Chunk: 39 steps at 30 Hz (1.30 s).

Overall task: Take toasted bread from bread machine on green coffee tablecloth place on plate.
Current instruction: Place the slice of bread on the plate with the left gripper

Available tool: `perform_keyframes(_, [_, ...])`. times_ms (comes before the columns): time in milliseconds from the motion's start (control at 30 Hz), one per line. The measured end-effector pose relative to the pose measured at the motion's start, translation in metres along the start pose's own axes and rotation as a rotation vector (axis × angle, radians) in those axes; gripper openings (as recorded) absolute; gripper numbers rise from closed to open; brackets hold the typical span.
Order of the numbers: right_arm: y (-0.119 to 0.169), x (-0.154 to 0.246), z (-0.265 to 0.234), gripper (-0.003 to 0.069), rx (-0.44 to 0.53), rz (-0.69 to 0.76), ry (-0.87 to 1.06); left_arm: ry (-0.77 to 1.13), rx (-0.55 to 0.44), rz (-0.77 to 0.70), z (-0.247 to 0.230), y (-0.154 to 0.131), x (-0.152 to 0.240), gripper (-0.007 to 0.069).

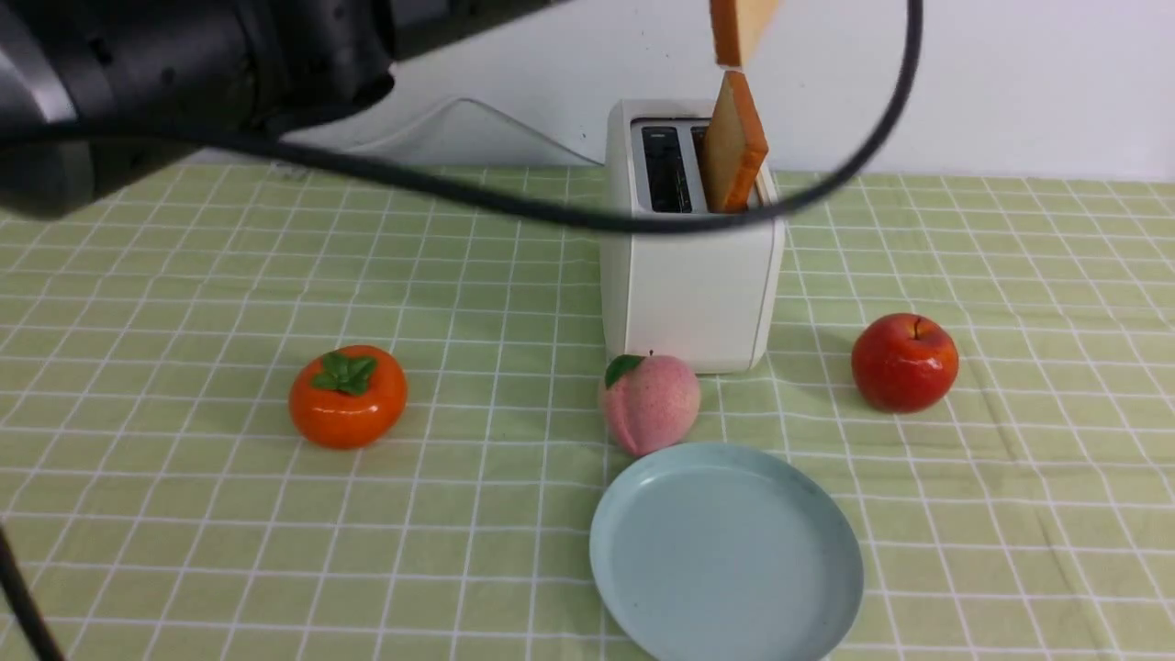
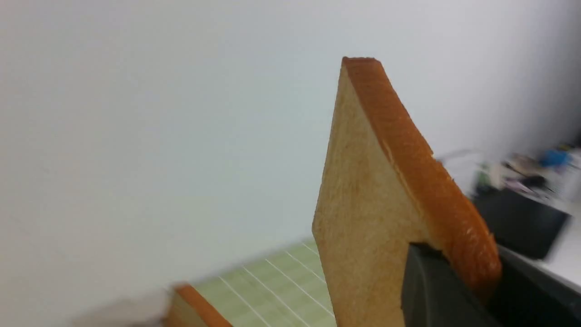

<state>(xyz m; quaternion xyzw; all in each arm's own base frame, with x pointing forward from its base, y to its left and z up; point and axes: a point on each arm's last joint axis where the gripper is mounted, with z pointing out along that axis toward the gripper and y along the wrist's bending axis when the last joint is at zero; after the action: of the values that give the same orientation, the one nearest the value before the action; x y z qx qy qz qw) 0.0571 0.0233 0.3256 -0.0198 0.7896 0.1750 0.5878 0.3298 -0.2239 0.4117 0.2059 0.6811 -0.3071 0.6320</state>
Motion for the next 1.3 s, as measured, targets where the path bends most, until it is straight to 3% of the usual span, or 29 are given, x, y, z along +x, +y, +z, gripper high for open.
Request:
perform_keyframes(133, [0.002, 0.003, 0.0, 0.0049, -0.02, 0.027, 0.034, 0.245, 0.214, -0.152, -0.015, -0.015, 0.07, 0.0095])
perform_keyframes(200, [0.003, 0.005, 0.0, 0.005, -0.026, 0.038, 0.051, 0.363, 0.242, -0.204, -0.018, -0.015, 0.099, 0.0095])
perform_keyframes(367, [0.004, 0.008, -0.001, 0.0053, -0.036, 0.045, 0.089, 0.576, 0.184, -0.329, -0.014, -0.008, 0.147, 0.0095])
perform_keyframes(600, [0.005, 0.011, -0.001, 0.0053, -0.046, 0.055, 0.125, 0.697, 0.096, -0.485, -0.003, 0.002, 0.183, 0.0095])
perform_keyframes(900, [0.005, 0.014, -0.002, 0.0059, -0.052, 0.061, 0.152, 0.75, 0.06, -0.525, -0.002, 0.005, 0.196, 0.0099])
perform_keyframes(1067, [0.005, 0.014, -0.002, 0.0064, -0.052, 0.057, 0.152, 0.848, 0.017, -0.558, -0.008, 0.005, 0.202, 0.0258])
perform_keyframes(1100, [0.005, 0.014, -0.002, 0.0064, -0.053, 0.047, 0.151, 0.9, -0.002, -0.576, -0.011, 0.005, 0.206, 0.0341])
perform_keyframes(1200, [0.005, 0.014, -0.002, 0.0065, -0.054, 0.031, 0.151, 0.987, -0.051, -0.581, -0.018, 0.006, 0.21, 0.0477])
perform_keyframes(1300, [0.005, 0.014, -0.002, 0.0068, -0.055, 0.023, 0.151, 1.017, -0.09, -0.573, -0.022, 0.008, 0.209, 0.0538])
